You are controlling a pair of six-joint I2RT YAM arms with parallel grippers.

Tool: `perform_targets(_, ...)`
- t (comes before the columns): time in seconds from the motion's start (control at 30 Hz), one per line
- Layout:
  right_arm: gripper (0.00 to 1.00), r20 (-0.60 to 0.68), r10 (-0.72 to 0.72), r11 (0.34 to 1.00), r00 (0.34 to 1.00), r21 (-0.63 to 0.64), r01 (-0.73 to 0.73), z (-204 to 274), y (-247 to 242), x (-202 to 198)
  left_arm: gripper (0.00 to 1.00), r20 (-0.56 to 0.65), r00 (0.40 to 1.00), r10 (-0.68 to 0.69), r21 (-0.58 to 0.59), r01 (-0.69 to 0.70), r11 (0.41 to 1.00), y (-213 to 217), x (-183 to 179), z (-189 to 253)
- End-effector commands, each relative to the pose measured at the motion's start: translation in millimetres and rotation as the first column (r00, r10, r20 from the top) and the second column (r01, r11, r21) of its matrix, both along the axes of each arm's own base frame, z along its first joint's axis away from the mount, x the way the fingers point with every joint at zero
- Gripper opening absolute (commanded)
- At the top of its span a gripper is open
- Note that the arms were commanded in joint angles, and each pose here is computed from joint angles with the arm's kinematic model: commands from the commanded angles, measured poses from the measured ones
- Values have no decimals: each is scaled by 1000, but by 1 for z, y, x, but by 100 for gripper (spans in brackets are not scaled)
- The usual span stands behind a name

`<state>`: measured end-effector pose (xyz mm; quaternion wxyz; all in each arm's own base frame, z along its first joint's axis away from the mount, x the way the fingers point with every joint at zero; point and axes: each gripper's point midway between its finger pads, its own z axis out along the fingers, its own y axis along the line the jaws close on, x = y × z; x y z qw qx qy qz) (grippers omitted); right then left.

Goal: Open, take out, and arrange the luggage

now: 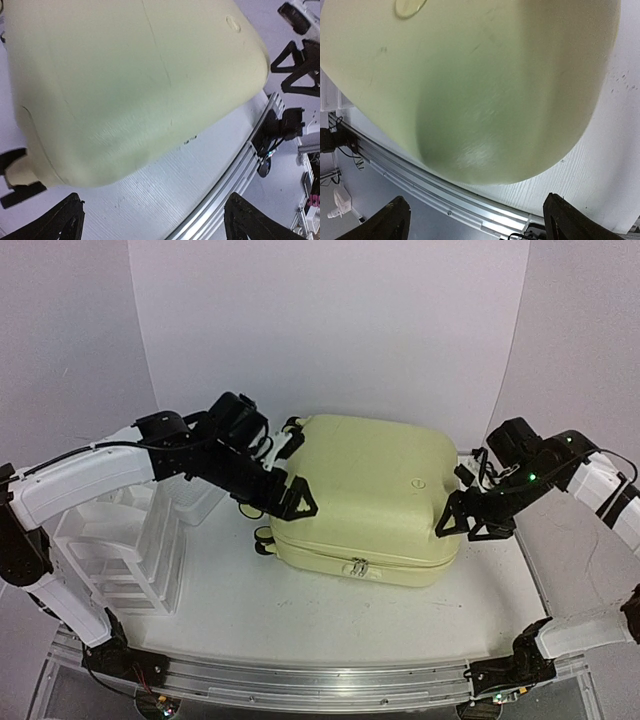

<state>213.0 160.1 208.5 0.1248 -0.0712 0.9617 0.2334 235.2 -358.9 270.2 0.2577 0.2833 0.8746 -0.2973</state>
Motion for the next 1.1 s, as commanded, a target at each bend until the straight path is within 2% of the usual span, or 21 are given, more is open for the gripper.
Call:
perform_targets(0.0, 91, -4, 6, 997, 1000, -73, -6, -4, 9, -20, 97, 11, 998, 67, -16, -67, 998, -7, -5, -15)
perform_targets(0.17, 89, 41, 66, 986, 997, -154, -59, -22, 30, -32, 96, 29, 995, 94, -52, -92, 994, -9, -5, -14)
perform_targets(0.3, 86, 121, 18, 985, 992, -170, 3, -35, 32, -18, 96, 37, 989, 145, -24, -144, 989, 5, -3, -30)
perform_targets(0.4, 85, 249, -36, 980, 968, -180, 83, -35, 25, 3, 96, 6, 986, 167, -70, -166, 984, 10, -11, -38)
perform_targets(0.5, 86, 343, -51, 964, 938, -227, 136, -30, 14, 20, 95, -43, 989, 141, -180, -146, 973, 5, -30, -35)
perform_targets(0.63, 85, 313, -33, 971, 949, -214, 104, -31, 24, 19, 98, -29, 994, 106, -213, -110, 971, -7, -62, -43)
perform_targets(0.77, 77, 231, -36, 992, 972, -113, 64, -37, 40, 4, 98, 27, 992, 124, -177, -117, 977, -30, -80, -59)
perform_targets(0.87, 75, 177, -32, 997, 984, -58, 43, -43, 49, -5, 95, 91, 986, 137, -144, -123, 982, -60, -84, -74)
perform_targets(1.0, 74, 155, -27, 999, 988, -28, 31, -43, 52, -14, 83, 222, 960, 173, -58, -164, 985, -93, -73, -103)
perform_targets(1.07, 73, 149, -25, 1000, 989, -13, 27, -42, 52, -18, 72, 254, 952, 169, -58, -160, 985, -106, -68, -109)
